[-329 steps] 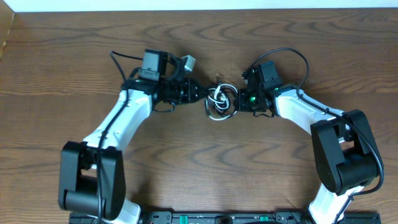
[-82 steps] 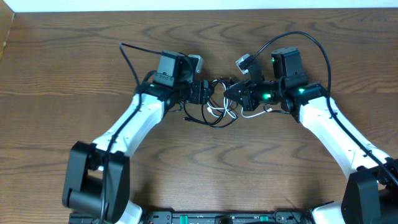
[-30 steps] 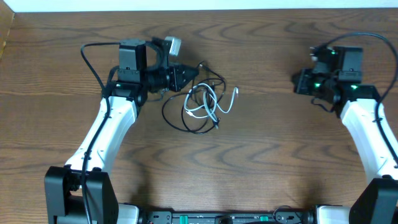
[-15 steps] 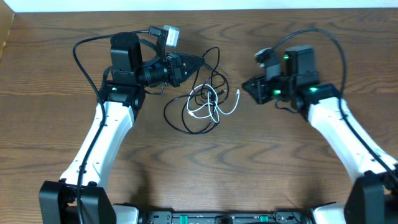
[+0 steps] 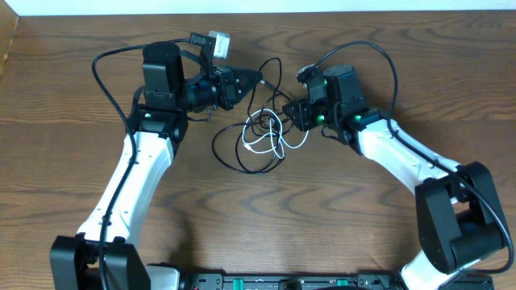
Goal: Untangle cables
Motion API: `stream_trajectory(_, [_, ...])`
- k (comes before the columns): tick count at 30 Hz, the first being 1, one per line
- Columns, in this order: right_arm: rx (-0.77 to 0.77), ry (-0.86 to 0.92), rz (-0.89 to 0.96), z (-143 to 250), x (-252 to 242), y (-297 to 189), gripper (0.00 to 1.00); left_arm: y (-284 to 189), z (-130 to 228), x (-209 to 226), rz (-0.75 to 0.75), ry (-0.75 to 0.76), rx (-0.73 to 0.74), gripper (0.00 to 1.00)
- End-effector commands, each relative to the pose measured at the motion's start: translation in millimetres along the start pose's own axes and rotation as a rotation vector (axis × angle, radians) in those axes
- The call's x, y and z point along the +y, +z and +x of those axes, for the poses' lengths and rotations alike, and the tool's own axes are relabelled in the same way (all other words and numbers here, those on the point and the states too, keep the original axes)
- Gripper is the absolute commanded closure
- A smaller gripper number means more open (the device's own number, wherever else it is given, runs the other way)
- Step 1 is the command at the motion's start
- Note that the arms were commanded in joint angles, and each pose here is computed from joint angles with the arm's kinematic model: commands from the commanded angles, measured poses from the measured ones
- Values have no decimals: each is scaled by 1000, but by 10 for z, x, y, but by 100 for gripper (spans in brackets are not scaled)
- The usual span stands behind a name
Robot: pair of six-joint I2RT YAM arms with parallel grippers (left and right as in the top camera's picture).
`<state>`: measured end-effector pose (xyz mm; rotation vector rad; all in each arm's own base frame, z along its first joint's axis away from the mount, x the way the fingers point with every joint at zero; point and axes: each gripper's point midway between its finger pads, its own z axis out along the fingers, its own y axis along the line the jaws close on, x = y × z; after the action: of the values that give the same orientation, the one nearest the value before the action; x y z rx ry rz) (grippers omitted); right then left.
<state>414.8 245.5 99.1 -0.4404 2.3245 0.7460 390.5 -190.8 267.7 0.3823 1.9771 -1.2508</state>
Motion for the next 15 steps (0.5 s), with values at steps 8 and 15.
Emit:
stream_trajectory(8, [-55, 12, 89, -26, -258, 254, 51, -297, -367, -556, 39, 171, -125, 93])
stream_trajectory(15, [-69, -5, 55, -26, -176, 349, 66, -467, -536, -874, 76, 220, -198, 93])
